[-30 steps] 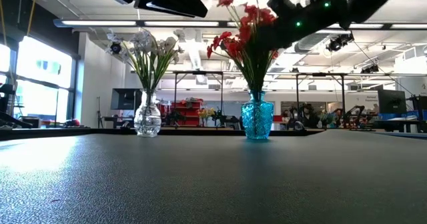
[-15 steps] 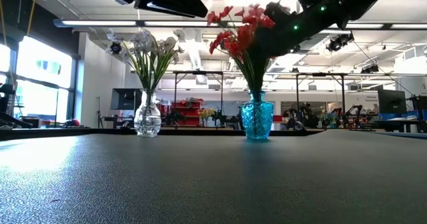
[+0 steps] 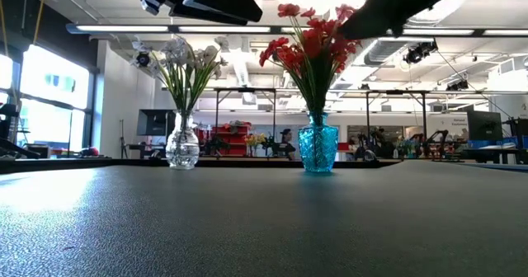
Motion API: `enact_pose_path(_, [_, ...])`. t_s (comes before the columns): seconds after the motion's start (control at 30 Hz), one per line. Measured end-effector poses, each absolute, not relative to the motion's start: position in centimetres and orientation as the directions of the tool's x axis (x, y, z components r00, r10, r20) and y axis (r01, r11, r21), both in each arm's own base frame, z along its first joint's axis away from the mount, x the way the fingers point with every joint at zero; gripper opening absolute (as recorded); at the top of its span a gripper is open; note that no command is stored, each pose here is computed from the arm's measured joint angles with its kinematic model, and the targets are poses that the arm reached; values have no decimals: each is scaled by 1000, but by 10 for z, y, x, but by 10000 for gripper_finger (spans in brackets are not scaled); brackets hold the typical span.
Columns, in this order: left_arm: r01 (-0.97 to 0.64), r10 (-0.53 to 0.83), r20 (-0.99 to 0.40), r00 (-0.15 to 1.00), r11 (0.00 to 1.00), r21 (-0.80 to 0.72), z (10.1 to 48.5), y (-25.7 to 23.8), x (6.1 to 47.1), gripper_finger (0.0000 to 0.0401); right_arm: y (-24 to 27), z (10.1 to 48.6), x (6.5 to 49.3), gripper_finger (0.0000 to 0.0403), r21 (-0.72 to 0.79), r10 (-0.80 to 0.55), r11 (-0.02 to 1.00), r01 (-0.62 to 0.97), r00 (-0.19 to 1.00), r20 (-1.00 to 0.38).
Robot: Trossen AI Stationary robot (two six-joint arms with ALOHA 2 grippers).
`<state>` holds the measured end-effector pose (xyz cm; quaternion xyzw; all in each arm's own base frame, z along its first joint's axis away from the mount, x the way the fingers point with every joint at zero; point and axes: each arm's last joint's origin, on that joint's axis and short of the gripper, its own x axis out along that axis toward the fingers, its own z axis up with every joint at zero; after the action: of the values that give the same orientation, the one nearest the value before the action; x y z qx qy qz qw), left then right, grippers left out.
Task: Sort flowers into vase by color
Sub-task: Put the red flowers into the blue vase, then return to Home Position
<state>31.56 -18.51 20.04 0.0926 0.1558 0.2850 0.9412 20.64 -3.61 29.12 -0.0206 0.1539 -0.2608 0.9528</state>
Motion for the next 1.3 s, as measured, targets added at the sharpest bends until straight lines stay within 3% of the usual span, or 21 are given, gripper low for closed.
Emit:
enact_pose_path(0.17, [-521,565,-237,790,823,225,203,-179,320,121,-15,292,173,178,-19,-336,937,348,888,-312])
enact_pose_path(0.43, [-431,463,-314,829,886,171,222,-150,331,84,14,245,130,144,161,-78,980,120,967,-244])
enact_pose_path(0.77, [-429,439,-332,835,897,107,246,-93,318,39,29,215,93,73,151,229,963,-221,973,-39])
enact_pose_path(0.97, [-403,388,-245,889,915,-14,251,-76,284,22,30,194,87,37,103,318,939,-327,943,100])
enact_pose_path(1.3, [-371,353,-144,924,921,-122,248,-57,225,1,28,177,92,4,46,363,928,-369,925,113])
